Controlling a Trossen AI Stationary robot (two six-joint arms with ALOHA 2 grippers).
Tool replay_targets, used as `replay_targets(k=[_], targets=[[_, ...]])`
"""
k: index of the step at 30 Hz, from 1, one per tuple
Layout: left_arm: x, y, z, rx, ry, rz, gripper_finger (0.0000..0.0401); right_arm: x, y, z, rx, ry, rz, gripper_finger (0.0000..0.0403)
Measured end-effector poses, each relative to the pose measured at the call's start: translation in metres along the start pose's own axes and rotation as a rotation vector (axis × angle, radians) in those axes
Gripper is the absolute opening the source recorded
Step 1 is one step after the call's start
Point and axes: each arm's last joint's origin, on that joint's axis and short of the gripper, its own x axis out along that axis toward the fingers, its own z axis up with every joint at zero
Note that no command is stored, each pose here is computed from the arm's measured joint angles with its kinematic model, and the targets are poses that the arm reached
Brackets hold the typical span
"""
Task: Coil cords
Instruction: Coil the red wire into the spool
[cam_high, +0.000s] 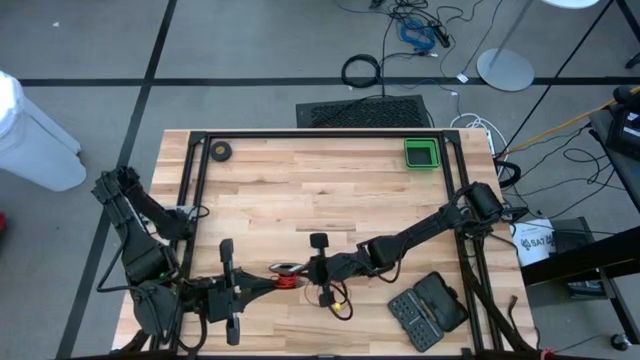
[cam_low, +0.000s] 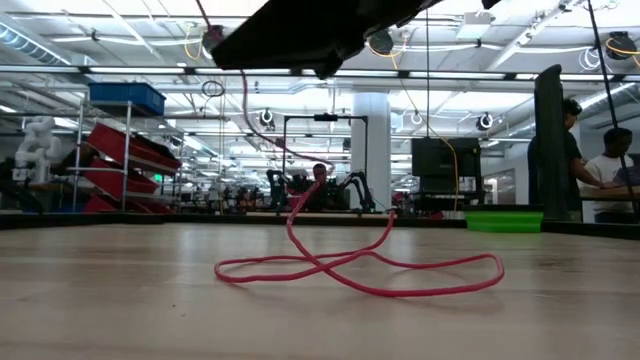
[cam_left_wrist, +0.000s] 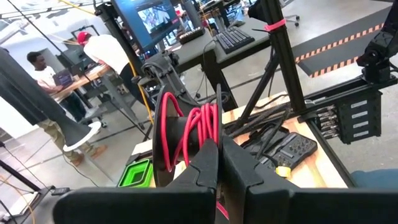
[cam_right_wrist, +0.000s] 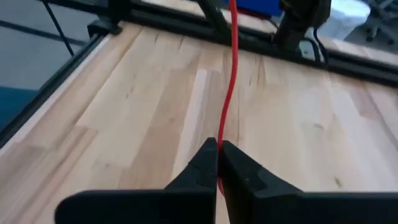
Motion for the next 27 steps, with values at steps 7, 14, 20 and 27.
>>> replay_targets(k=[7, 14, 20, 27], targets=[[0.0, -0.001, -0.003, 0.001, 0.022, -0.004, 0.0009, -0.034, 0.0, 0.004, 0.0, 0.19, 0.024, 0.0001], [0.0, -0.001, -0.005, -0.003, 0.031, -0.006, 0.0009, -0.083, 0.019, 0.017, 0.009, 0.278, 0.069, 0.0001], [-0.004, -0.002, -0.006, -0.003, 0.042, -0.02, 0.0009, -0.121, 0.039, 0.02, 0.003, 0.314, 0.011, 0.0], [-0.02, -0.002, -0.003, -0.027, 0.022, -0.06, 0.0009, -0.161, 0.052, 0.025, 0.003, 0.28, -0.083, 0.0]])
